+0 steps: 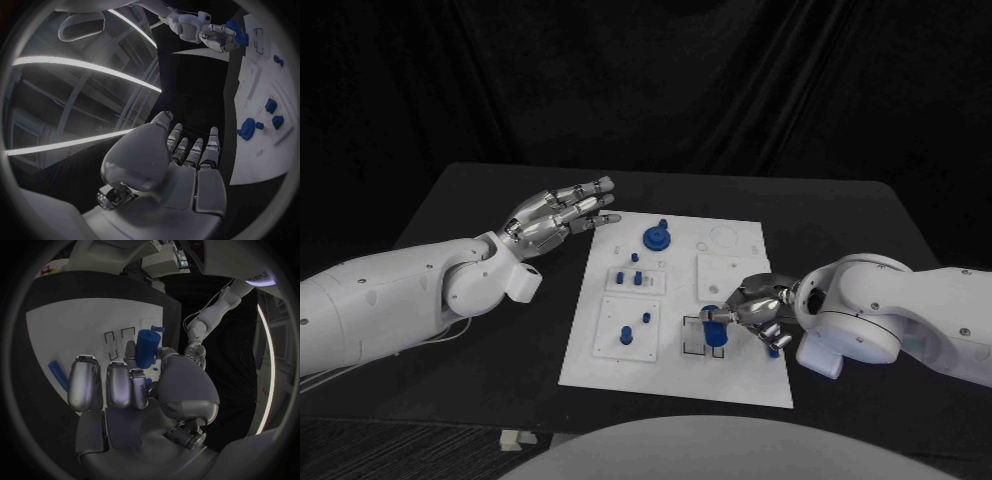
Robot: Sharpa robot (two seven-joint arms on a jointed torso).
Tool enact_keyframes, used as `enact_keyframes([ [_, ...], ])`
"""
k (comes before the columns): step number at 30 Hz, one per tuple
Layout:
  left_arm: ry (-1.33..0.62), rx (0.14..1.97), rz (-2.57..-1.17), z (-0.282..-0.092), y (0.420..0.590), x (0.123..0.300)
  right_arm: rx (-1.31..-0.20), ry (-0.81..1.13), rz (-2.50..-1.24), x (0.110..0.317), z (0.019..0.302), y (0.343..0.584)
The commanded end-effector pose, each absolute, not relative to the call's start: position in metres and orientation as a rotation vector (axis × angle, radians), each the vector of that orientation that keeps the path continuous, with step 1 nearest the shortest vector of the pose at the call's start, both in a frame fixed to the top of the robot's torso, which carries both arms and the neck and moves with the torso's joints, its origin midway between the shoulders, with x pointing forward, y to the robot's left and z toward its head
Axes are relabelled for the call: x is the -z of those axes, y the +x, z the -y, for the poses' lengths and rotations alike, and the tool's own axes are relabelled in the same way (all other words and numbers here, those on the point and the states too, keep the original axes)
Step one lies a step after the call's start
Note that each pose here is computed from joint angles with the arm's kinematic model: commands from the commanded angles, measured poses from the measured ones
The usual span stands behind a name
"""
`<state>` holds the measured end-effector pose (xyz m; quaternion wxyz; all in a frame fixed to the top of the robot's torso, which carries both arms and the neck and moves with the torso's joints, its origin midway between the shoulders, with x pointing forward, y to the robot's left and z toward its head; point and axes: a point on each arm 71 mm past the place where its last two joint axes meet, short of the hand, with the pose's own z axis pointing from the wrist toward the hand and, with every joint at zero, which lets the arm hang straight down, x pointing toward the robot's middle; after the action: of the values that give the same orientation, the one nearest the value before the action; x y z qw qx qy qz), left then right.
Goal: Assemble the parts on the task board
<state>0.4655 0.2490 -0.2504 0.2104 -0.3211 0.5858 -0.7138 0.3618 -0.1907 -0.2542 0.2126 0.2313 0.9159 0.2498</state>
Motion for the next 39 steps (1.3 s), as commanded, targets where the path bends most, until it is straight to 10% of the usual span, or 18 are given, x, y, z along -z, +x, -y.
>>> enact_keyframes([
  [1,-0.896,2.010,-1.619,-0.247,0.465,0.250,-0.682,0.790,-2.557,0.259,0.191,0.363],
  [39,-0.897,2.017,-1.621,-0.246,0.464,0.251,-0.604,0.541,-2.536,0.276,0.179,0.363],
])
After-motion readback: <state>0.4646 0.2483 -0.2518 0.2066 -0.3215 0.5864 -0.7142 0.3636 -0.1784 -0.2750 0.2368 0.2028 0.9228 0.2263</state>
